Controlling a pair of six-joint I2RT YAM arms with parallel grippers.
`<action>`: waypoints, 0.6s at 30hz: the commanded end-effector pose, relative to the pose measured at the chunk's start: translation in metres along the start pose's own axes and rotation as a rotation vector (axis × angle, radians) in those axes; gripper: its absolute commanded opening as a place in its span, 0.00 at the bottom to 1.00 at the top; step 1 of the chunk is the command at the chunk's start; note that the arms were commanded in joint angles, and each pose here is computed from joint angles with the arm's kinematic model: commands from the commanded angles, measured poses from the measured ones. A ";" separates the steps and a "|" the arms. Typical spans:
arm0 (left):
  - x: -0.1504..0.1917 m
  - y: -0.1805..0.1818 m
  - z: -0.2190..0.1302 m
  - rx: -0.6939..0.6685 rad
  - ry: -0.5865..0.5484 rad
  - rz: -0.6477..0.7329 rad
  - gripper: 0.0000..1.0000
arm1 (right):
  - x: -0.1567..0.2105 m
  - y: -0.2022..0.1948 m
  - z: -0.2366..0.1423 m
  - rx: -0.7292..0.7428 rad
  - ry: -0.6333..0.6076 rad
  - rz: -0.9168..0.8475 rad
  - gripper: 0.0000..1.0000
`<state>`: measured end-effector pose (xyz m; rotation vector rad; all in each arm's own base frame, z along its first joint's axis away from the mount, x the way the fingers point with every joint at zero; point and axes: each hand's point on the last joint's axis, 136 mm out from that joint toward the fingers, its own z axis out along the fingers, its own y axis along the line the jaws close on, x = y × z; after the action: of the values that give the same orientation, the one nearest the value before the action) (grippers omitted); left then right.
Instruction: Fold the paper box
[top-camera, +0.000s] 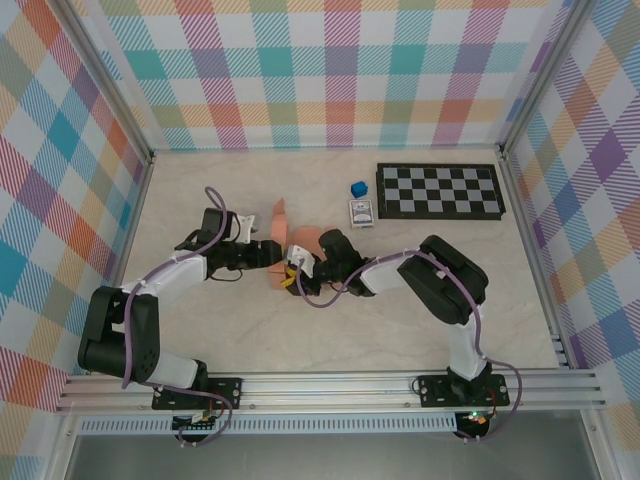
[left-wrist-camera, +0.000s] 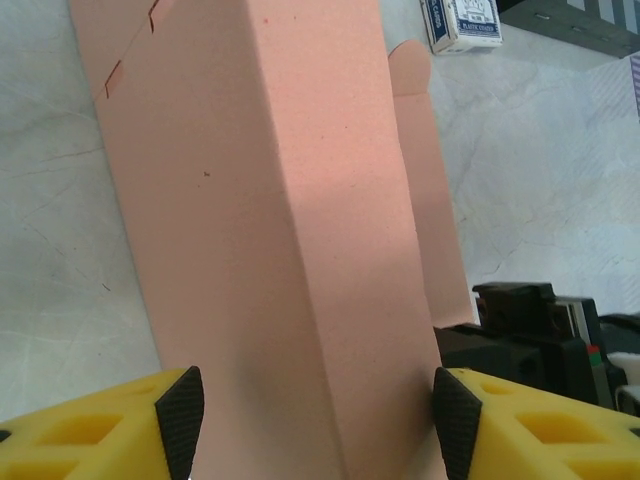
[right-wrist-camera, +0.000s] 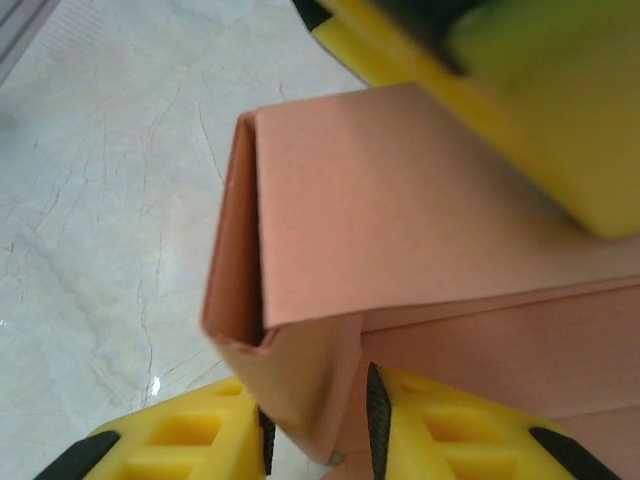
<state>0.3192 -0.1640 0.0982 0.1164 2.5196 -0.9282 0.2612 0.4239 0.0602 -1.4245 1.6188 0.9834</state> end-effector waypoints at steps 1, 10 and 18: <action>0.018 0.005 0.006 -0.009 0.072 -0.027 0.63 | -0.014 0.005 0.003 -0.062 -0.053 -0.027 0.35; 0.019 -0.007 0.012 0.078 0.108 -0.035 0.62 | -0.026 0.011 0.015 -0.062 -0.099 -0.061 0.33; 0.025 -0.001 0.013 0.104 0.110 -0.095 0.61 | -0.023 0.011 0.019 0.022 -0.112 -0.094 0.29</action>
<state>0.3138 -0.1765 0.0952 0.1389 2.5355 -1.0724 0.2542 0.4430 0.0656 -1.4222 1.5378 0.9984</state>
